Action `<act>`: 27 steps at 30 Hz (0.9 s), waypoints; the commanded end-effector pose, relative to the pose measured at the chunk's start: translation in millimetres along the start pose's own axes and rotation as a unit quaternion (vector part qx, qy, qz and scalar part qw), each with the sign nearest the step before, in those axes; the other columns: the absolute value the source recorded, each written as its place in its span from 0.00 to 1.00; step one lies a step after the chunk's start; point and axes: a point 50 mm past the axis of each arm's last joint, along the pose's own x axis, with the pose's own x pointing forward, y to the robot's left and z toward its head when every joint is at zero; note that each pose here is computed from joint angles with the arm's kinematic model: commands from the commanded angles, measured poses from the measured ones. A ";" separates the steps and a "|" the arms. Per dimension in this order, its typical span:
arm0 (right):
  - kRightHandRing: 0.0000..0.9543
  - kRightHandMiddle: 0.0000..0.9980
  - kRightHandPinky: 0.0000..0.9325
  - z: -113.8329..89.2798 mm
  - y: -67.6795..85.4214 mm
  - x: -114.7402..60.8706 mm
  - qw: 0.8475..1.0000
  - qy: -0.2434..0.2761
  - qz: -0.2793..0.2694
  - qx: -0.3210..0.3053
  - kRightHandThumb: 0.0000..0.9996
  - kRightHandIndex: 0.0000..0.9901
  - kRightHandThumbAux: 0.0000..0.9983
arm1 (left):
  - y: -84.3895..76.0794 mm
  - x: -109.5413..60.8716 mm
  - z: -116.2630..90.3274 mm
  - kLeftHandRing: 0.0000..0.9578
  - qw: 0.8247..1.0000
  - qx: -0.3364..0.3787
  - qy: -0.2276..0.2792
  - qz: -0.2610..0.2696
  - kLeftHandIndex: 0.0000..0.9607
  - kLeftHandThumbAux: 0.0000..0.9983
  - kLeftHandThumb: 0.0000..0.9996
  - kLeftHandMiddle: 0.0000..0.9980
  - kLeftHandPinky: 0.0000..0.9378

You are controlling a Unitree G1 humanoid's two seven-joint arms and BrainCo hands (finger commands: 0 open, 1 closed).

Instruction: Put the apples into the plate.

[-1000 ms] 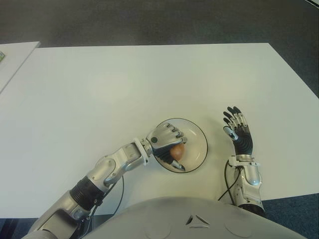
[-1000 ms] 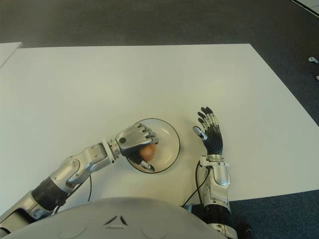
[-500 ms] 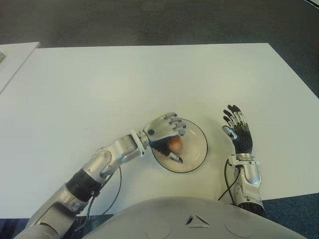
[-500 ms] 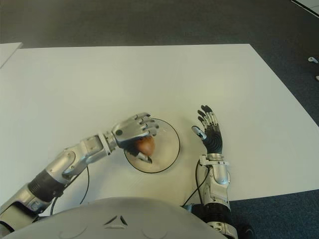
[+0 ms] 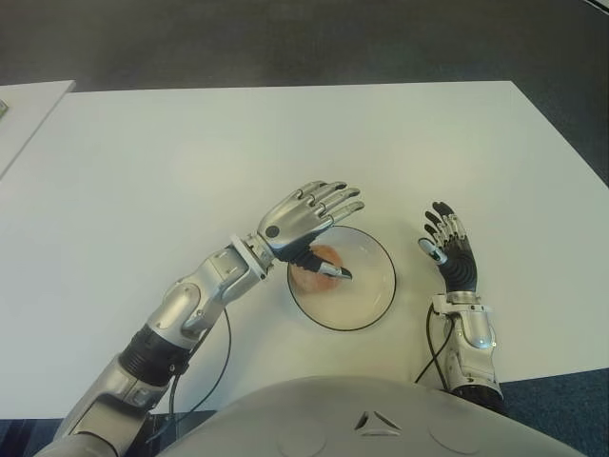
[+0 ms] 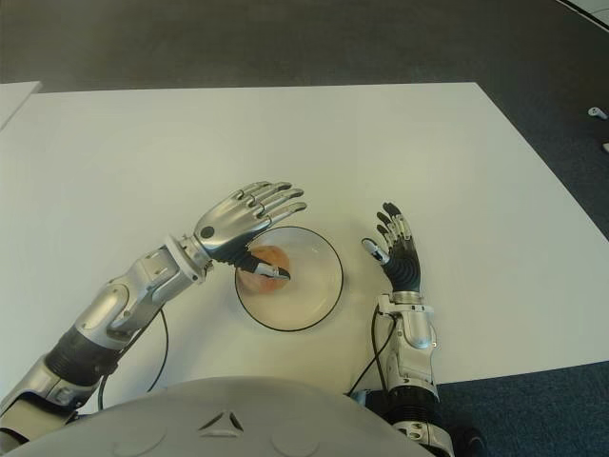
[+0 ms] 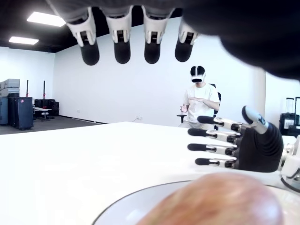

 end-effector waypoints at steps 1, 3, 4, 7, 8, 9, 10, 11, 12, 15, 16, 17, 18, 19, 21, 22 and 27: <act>0.09 0.09 0.10 -37.7 19.3 -29.0 0.993 0.095 -0.014 0.062 0.17 0.03 0.60 | 0.9 -1.5 -2.0 0.00 1.000 -0.010 0.009 0.008 0.00 0.22 0.13 0.00 0.00; 0.09 0.09 0.10 -37.9 19.9 -28.7 0.993 0.095 -0.012 0.064 0.18 0.04 0.60 | 1.9 -1.0 -2.5 0.00 1.000 -0.012 0.013 0.016 0.00 0.22 0.13 0.00 0.00; 0.09 0.10 0.10 -38.2 20.4 -28.6 0.993 0.096 -0.012 0.066 0.18 0.04 0.60 | 2.2 -0.9 -2.9 0.00 1.000 -0.014 0.015 0.021 0.00 0.23 0.12 0.00 0.00; 0.09 0.10 0.10 -38.9 21.5 -28.2 0.993 0.097 -0.010 0.066 0.19 0.05 0.60 | 4.1 -0.4 -5.7 0.00 0.999 -0.019 0.029 0.037 0.00 0.26 0.11 0.00 0.00; 0.09 0.10 0.10 -39.0 21.8 -28.1 0.993 0.097 -0.010 0.065 0.19 0.05 0.60 | 5.4 -0.2 -7.5 0.00 0.998 -0.021 0.036 0.043 0.00 0.27 0.10 0.00 0.00; 0.09 0.10 0.10 -39.0 22.3 -27.8 0.993 0.096 -0.009 0.063 0.19 0.05 0.60 | 8.0 -0.3 -11.8 0.00 0.997 -0.022 0.049 0.052 0.00 0.27 0.10 0.00 0.00; 0.09 0.10 0.10 -39.0 22.5 -27.7 0.993 0.096 -0.009 0.062 0.19 0.05 0.60 | 9.7 -0.5 -14.7 0.00 0.996 -0.022 0.057 0.058 0.00 0.29 0.10 0.00 0.00; 0.09 0.10 0.11 -38.8 22.9 -27.4 0.994 0.094 -0.008 0.061 0.20 0.05 0.61 | 11.2 -1.1 -18.0 0.00 0.995 -0.021 0.068 0.067 0.01 0.30 0.10 0.00 0.00; 0.09 0.10 0.10 -38.7 23.2 -27.3 0.994 0.093 -0.008 0.061 0.21 0.06 0.61 | 11.9 -1.6 -19.8 0.00 0.994 -0.021 0.076 0.072 0.02 0.31 0.11 0.01 0.02; 0.09 0.09 0.10 -38.9 23.5 -27.2 0.994 0.092 -0.005 0.064 0.22 0.06 0.62 | 12.4 -3.0 -21.5 0.02 0.991 -0.026 0.092 0.094 0.05 0.32 0.12 0.04 0.05; 0.09 0.09 0.10 -39.1 23.5 -27.4 0.994 0.092 -0.004 0.065 0.23 0.06 0.63 | 12.4 -3.5 -21.7 0.04 0.990 -0.030 0.096 0.102 0.07 0.33 0.12 0.06 0.08; 0.08 0.08 0.10 -39.2 23.7 -27.5 0.994 0.091 -0.003 0.067 0.23 0.07 0.63 | 12.3 -4.7 -23.0 0.06 0.987 -0.038 0.102 0.116 0.09 0.34 0.13 0.08 0.10; 0.08 0.08 0.10 -39.2 23.8 -27.5 0.994 0.090 -0.002 0.069 0.24 0.07 0.63 | 12.2 -5.5 -23.9 0.07 0.986 -0.044 0.105 0.124 0.10 0.34 0.14 0.09 0.12; 0.08 0.08 0.10 -39.2 23.9 -27.5 0.994 0.089 -0.002 0.070 0.24 0.07 0.64 | 12.2 -6.0 -24.5 0.08 0.985 -0.047 0.107 0.129 0.11 0.34 0.14 0.10 0.13; 0.08 0.07 0.11 -39.6 24.2 -27.9 0.994 0.088 0.001 0.071 0.25 0.07 0.64 | 10.0 -10.9 -29.2 0.10 0.978 -0.076 0.117 0.155 0.13 0.35 0.15 0.12 0.15; 0.08 0.07 0.10 -39.8 24.4 -28.0 0.994 0.088 0.002 0.071 0.25 0.07 0.64 | 8.8 -13.6 -31.8 0.12 0.974 -0.090 0.122 0.167 0.16 0.36 0.17 0.14 0.18; 0.07 0.07 0.09 -40.6 25.5 -28.5 0.994 0.084 0.006 0.074 0.25 0.07 0.65 | 3.6 -34.5 -51.1 0.17 0.932 -0.205 0.172 0.244 0.24 0.39 0.22 0.20 0.21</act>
